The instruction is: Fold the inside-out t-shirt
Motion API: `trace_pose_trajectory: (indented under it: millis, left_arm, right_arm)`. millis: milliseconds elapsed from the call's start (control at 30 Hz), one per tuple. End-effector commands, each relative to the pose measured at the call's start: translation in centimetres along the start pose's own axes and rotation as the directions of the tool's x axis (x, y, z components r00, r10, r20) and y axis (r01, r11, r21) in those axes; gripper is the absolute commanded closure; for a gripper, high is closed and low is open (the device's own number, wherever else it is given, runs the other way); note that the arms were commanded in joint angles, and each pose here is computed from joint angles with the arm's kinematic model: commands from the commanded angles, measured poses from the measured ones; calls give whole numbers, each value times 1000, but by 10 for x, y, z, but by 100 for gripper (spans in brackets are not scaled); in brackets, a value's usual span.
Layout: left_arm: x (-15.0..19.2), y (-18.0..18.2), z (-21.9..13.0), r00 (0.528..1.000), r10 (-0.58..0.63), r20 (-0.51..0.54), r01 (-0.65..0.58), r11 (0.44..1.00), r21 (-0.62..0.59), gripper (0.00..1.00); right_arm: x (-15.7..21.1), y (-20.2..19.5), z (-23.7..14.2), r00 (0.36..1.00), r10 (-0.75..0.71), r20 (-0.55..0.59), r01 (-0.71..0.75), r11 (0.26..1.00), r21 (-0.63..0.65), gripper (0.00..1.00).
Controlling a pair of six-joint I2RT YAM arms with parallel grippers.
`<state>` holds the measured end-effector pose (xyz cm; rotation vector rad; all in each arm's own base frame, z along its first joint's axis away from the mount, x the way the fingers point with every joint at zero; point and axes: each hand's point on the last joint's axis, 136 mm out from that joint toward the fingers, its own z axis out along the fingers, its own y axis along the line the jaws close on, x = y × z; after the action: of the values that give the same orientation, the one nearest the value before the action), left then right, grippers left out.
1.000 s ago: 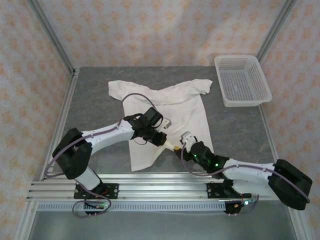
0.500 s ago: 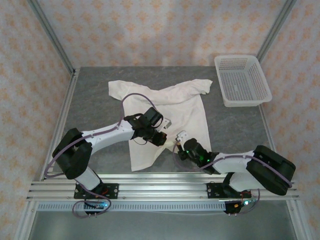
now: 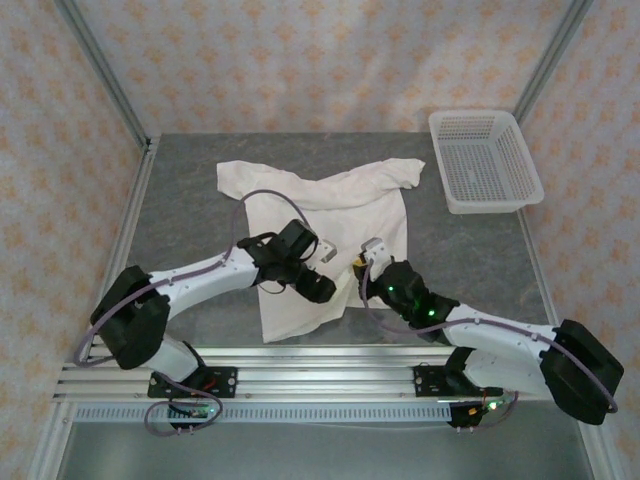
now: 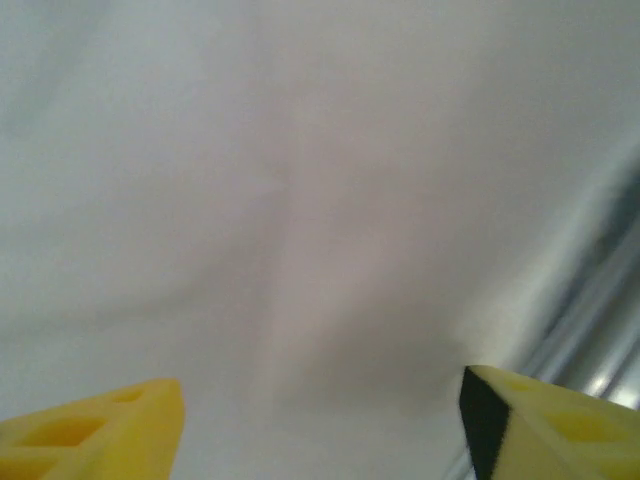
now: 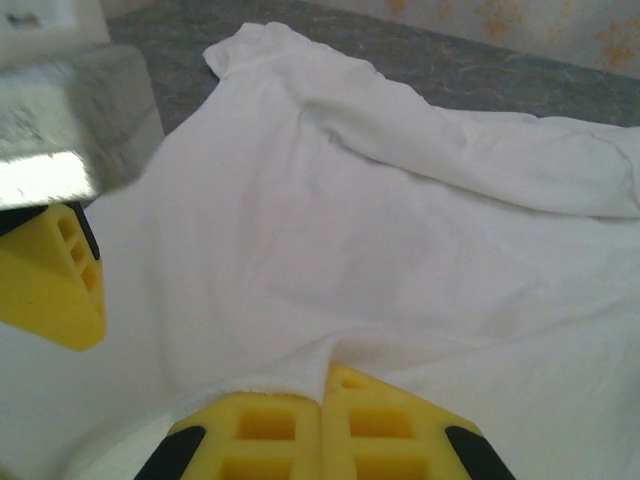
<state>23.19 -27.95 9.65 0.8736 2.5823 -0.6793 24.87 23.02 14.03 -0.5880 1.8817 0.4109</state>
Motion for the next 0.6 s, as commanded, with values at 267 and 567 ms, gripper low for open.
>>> trace_pose_trajectory:
  millis: [267,567]
  left_arm:
    - [-50,23,24,983,91,162,-45,962,-271,17]
    - [-55,40,-2,976,22,216,44,954,-296,100]
  right_arm:
    - [-23,-3,-13,998,48,46,-48,999,0,100]
    - [-15,-23,-31,999,40,7,-41,995,87,100]
